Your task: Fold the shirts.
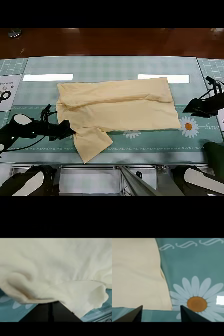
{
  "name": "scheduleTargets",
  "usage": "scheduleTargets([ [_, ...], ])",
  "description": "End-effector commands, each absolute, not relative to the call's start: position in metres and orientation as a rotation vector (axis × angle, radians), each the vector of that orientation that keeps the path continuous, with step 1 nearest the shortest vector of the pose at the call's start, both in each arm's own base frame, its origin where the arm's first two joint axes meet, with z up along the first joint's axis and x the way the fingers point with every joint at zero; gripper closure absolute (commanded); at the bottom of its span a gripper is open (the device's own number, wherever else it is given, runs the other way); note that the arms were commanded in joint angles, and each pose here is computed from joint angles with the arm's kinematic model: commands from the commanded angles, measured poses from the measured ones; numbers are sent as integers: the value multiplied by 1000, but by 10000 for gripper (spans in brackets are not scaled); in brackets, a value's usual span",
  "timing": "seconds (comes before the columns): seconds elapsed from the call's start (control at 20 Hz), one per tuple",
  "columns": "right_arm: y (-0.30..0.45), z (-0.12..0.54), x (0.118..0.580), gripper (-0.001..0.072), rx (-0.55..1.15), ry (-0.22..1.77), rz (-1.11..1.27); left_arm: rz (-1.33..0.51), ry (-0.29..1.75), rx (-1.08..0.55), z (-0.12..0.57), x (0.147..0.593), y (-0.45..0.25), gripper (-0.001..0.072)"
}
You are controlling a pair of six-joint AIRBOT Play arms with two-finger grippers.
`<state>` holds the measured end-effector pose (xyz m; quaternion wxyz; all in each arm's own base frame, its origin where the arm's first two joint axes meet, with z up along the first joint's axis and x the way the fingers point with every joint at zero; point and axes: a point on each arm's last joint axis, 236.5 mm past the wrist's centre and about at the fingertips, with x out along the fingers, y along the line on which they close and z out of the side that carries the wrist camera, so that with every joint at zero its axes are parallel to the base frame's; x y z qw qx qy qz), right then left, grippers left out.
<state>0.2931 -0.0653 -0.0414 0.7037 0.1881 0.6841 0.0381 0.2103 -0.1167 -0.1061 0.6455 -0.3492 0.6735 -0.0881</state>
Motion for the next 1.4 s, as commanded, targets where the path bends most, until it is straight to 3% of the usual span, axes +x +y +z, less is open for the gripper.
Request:
scheduleTargets([
  [0.0, -77, -42, 286, 173, 433, 1532, 48, -225, 1531, -779, -106, 209, -119, 689],
  [0.15, -91, -45, 277, 104, 506, 1525, 15, -234, 1544, -781, -104, 206, -121, 688],
  [0.3, -75, -57, 268, 105, 663, 1499, 58, -237, 1549, -782, -104, 205, -121, 688],
  [0.45, -57, -83, 243, 104, 687, 1554, 104, -242, 1550, -779, -104, 204, -122, 688],
  [0.7, -45, -100, 266, 135, 805, 1416, 53, -256, 1553, -771, -103, 203, -122, 688],
  [0.8, -38, -103, 267, 181, 788, 1424, 64, -252, 1546, -769, -104, 205, -122, 688],
  [0.95, -19, -118, 254, 185, 658, 1546, 115, -250, 1543, -769, -104, 205, -121, 687],
  [1.0, -10, -120, 254, 305, 637, 1560, 142, -250, 1543, -769, -104, 205, -121, 688],
  [1.05, -3, -118, 258, 518, 612, 1555, 166, -250, 1542, -769, -104, 206, -121, 688],
  [1.1, 3, -111, 267, 662, 586, 1533, 199, -253, 1539, -766, -102, 207, -121, 688],
  [1.2, 4, -82, 297, 683, 520, 1420, 252, -284, 1508, -747, -90, 219, -122, 688],
  [1.35, -14, -3, 369, 683, 459, 1094, 221, -377, 1353, -695, -28, 267, -124, 688],
])
